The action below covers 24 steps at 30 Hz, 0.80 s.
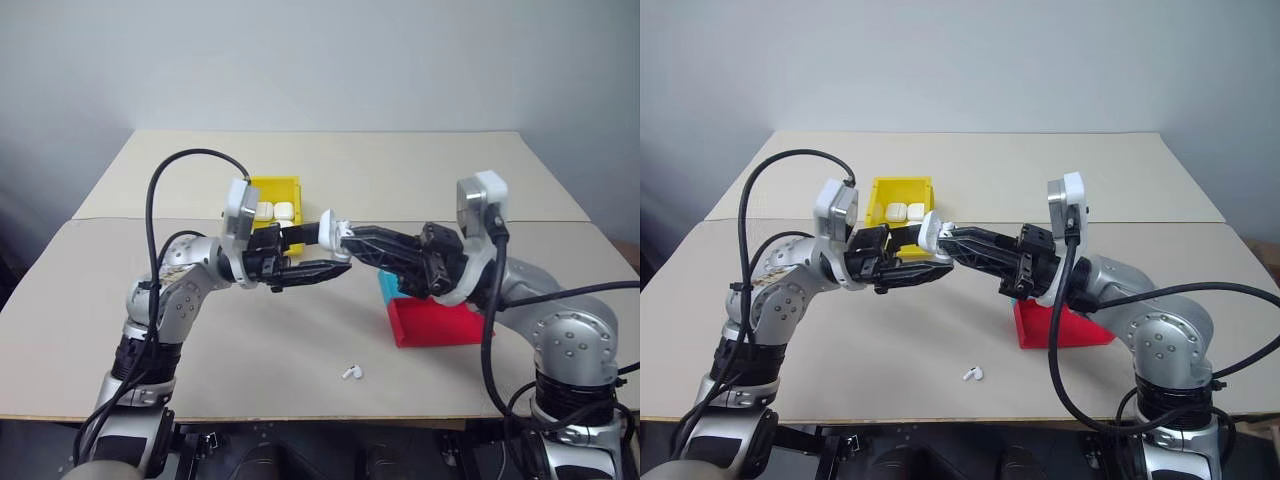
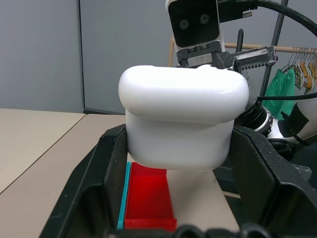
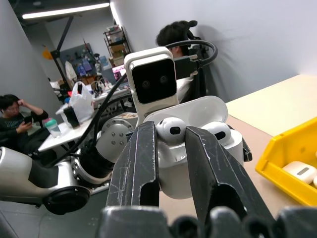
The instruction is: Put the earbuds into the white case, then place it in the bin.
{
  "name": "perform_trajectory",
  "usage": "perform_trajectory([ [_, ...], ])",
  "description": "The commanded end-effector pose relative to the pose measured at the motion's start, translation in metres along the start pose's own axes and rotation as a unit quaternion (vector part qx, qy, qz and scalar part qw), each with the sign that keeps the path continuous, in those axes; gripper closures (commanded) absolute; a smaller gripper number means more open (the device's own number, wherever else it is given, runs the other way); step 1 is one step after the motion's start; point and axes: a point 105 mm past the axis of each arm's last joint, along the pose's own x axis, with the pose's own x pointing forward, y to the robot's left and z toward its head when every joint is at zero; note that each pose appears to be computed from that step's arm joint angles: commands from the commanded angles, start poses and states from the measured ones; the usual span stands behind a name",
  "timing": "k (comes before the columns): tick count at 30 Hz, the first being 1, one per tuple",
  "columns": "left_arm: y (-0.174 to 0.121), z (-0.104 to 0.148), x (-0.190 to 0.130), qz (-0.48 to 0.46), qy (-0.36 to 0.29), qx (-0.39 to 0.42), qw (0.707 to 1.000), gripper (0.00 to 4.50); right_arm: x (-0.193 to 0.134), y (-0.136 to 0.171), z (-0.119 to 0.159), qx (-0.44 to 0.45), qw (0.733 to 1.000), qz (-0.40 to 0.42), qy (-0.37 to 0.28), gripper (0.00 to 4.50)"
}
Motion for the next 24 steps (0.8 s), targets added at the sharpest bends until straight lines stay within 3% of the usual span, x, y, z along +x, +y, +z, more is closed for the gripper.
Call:
perform_trajectory([
  [1, -0.003, 0.013, -0.001, -0.007, -0.017, 0.027, 0.999, 1.73, 0.0, 0.004, 0.0, -0.02, 1.0, 0.006, 0.008, 3.54],
  [6, -0.003, 0.013, -0.001, -0.006, -0.017, 0.029, 0.999, 1.73, 0.0, 0.005, -0.001, -0.029, 0.999, 0.009, 0.019, 1.87],
  [21, -0.001, 0.007, -0.001, 0.004, -0.012, 0.024, 1.0, 1.73, -0.018, 0.022, 0.022, -0.047, 0.998, 0.033, 0.003, 1.87],
  [24, 0.003, 0.001, 0.003, 0.013, -0.004, 0.021, 1.0, 1.73, -0.016, 0.019, 0.033, -0.081, 0.996, 0.024, 0.006, 2.77],
])
